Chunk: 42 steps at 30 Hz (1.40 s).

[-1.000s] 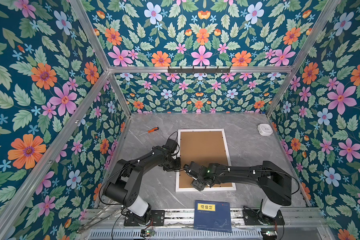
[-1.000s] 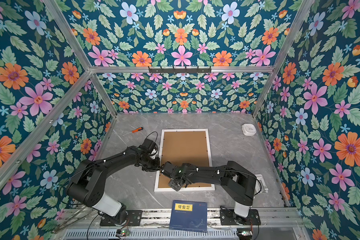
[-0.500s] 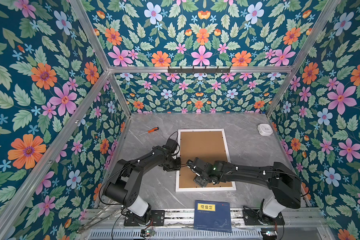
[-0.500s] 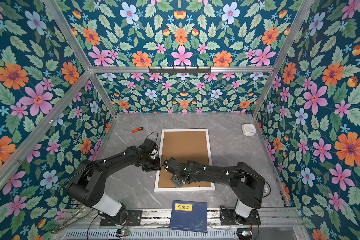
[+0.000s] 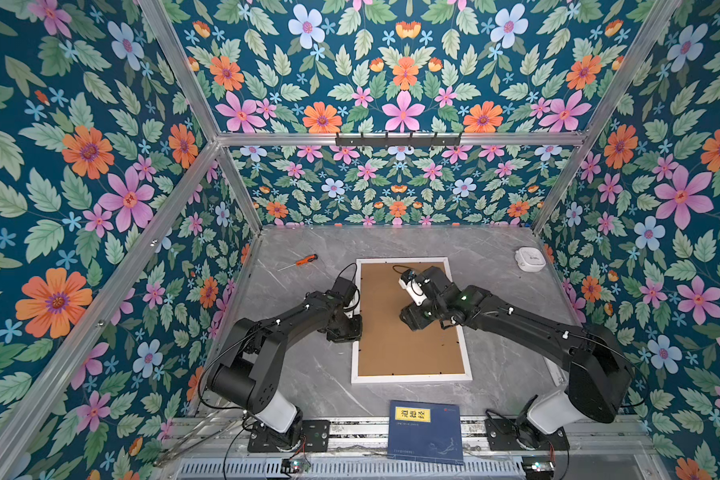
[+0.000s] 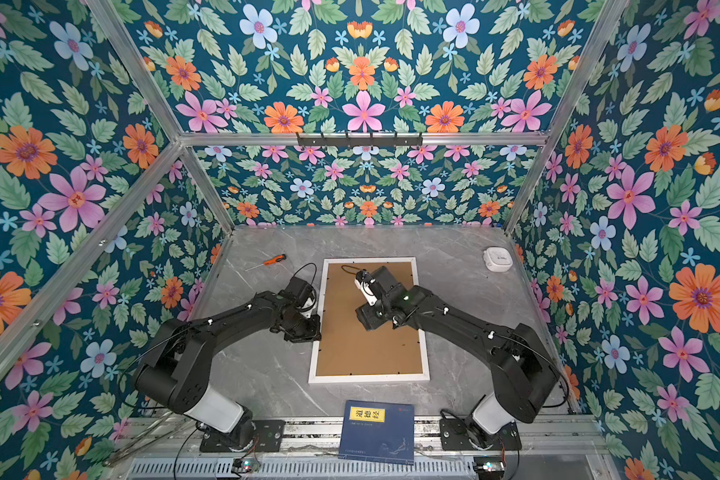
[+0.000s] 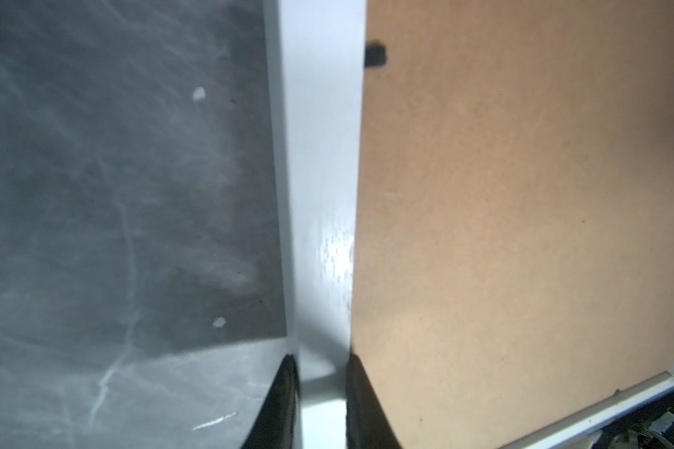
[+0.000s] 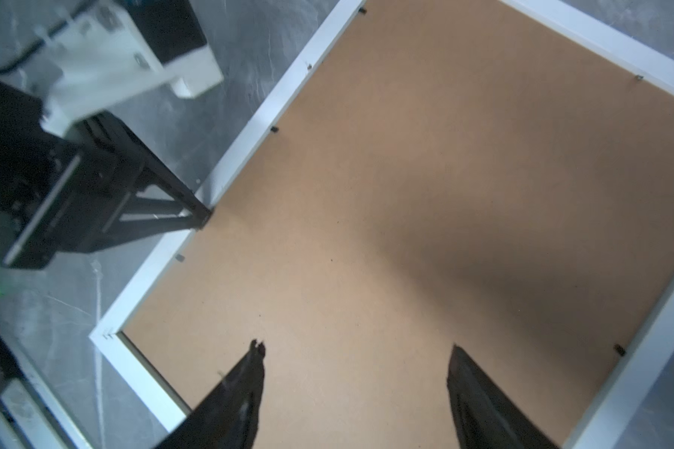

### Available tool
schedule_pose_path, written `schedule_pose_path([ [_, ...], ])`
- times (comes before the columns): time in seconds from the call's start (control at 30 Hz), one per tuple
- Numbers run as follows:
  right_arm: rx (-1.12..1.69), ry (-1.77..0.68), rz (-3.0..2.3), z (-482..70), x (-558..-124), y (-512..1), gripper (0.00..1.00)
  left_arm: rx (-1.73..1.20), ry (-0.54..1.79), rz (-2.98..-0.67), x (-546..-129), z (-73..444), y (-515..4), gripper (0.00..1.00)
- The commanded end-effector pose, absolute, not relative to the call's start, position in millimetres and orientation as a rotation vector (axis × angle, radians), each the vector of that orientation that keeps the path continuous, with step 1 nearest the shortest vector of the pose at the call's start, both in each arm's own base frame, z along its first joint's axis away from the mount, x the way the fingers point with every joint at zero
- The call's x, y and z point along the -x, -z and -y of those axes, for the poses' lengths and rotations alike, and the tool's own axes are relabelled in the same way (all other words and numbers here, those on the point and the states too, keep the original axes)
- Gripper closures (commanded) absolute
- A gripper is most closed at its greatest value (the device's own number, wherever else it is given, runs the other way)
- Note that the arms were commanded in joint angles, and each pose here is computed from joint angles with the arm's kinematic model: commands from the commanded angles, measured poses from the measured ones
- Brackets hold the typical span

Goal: Put the photo into the frame

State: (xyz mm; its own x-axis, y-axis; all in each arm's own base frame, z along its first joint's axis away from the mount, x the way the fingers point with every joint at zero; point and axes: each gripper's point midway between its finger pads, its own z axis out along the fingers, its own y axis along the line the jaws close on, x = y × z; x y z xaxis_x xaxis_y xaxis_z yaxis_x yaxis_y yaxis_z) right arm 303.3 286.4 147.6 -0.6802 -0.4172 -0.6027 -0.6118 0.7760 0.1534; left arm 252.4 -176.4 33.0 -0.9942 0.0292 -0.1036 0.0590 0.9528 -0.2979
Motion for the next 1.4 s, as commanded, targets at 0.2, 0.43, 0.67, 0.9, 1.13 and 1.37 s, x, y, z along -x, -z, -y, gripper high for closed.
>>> schedule_pose_path([
  [0.2, 0.545, -0.897, -2.335, -290.9, -363.0, -190.1, 0.26, -0.095, 0.399, -3.014, -254.0, 175.4, -30.8, 0.79],
  [0.43, 0.475, -1.002, -2.350, -300.8, -404.4, -181.3, 0.27, -0.116, 0.406, -3.012, -255.9, 182.7, -32.6, 0.80],
  [0.67, 0.376, -1.271, -2.334, -307.9, -444.1, -166.8, 0.28, -0.138, 0.412, -3.012, -256.3, 190.1, -31.5, 0.80],
  [0.9, 0.287, -1.362, -2.290, -302.1, -487.2, -149.6, 0.27, -0.169, 0.444, -3.004, -259.1, 205.4, -32.6, 0.81],
  [1.13, 0.226, -1.406, -2.270, -301.1, -525.4, -132.3, 0.27, -0.196, 0.432, -3.020, -256.8, 212.3, -27.2, 0.81],
  [1.37, 0.178, -1.443, -2.280, -302.6, -550.3, -112.7, 0.25, -0.202, 0.425, -3.027, -254.8, 214.1, -25.2, 0.82],
])
